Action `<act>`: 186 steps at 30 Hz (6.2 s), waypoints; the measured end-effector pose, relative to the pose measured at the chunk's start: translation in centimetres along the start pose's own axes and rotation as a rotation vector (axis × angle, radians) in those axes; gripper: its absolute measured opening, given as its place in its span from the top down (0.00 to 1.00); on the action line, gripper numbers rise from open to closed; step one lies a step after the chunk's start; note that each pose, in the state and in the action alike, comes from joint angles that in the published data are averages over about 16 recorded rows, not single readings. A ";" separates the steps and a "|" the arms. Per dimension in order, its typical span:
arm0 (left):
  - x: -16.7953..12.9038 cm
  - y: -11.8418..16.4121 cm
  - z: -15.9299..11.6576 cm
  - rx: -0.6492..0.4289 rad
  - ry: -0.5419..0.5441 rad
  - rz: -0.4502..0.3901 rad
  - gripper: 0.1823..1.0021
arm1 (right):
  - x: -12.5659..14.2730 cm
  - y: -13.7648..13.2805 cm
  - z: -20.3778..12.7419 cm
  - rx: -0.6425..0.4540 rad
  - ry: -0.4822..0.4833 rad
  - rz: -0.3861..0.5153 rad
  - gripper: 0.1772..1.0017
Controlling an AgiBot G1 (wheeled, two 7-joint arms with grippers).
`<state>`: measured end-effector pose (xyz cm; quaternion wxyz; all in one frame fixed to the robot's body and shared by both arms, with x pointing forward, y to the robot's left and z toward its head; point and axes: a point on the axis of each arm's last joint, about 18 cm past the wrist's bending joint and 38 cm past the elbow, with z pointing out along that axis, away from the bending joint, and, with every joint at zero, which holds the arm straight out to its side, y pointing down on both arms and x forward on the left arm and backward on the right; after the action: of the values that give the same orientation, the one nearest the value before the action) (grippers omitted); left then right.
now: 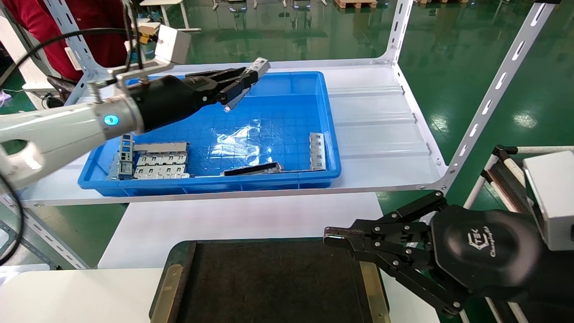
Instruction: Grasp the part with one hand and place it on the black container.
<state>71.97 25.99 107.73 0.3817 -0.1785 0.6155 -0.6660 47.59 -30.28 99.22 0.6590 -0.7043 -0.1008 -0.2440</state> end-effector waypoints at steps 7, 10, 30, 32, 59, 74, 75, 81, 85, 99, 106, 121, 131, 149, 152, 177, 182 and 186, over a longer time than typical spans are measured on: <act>2.7 0.0 -3.2 0.021 0.195 -0.016 0.83 | 0.0 0.0 0.0 0.000 0.000 0.000 0.98; 4.2 0.8 -4.7 0.014 0.284 -0.030 0.83 | 0.0 0.0 0.0 0.000 0.000 0.000 0.98; 13.0 16.6 -10.9 -0.265 0.380 -0.334 0.83 | 0.0 0.0 0.0 0.000 0.000 0.000 0.98; 13.6 18.6 -10.8 -0.287 0.332 -0.368 0.83 | 0.0 0.0 0.0 0.000 0.000 0.000 0.98; 16.5 33.3 -1.6 -0.255 -0.401 -0.615 0.83 | 0.0 0.0 0.0 0.000 0.000 0.000 0.98; 17.0 35.5 -0.7 -0.292 -0.481 -0.663 0.83 | 0.0 0.0 0.0 0.000 0.000 0.000 0.98; 17.0 35.6 -0.7 -0.293 -0.484 -0.664 0.83 | 0.0 0.0 0.0 0.000 0.000 0.000 0.98; 17.1 36.0 -0.5 -0.302 -0.499 -0.671 0.83 | 0.0 0.0 0.0 0.000 0.000 0.000 0.98; 17.1 36.2 -0.4 -0.307 -0.508 -0.677 0.83 | 0.0 0.0 0.0 0.000 0.000 0.000 0.98; 17.2 36.6 0.0 -0.318 -0.531 -0.688 0.81 | 0.0 0.0 0.0 0.000 0.000 0.000 0.95; 17.2 36.4 0.2 -0.316 -0.541 -0.687 0.74 | 0.0 0.0 0.0 0.000 0.000 0.000 0.87; 17.4 35.2 0.7 -0.294 -0.547 -0.686 0.43 | 0.0 0.0 0.0 0.000 0.000 0.000 0.54; 17.3 32.9 -0.2 -0.268 -0.509 -0.655 0.20 | 0.0 0.0 0.0 0.000 0.000 0.000 0.25; 15.8 27.1 -7.3 -0.319 -0.268 -0.415 0.01 | 0.0 0.0 0.0 0.000 0.000 0.000 0.01; 15.2 26.5 -8.4 -0.339 -0.227 -0.367 0.00 | 0.0 0.0 0.0 0.000 0.000 0.000 0.01; 11.7 21.0 -19.3 -0.353 0.058 -0.110 0.00 | 0.0 0.0 0.0 0.000 0.000 0.000 0.00; 11.3 20.2 -20.9 -0.343 0.078 -0.080 0.00 | 0.0 0.0 0.0 0.000 0.000 0.000 0.00; 11.2 19.6 -21.7 -0.338 0.090 -0.068 0.00 | 0.0 0.0 0.0 0.000 0.000 0.000 0.00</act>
<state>55.05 33.63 82.52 0.2958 -0.2309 0.7288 -0.5728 47.59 -30.28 99.22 0.6590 -0.7043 -0.1008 -0.2440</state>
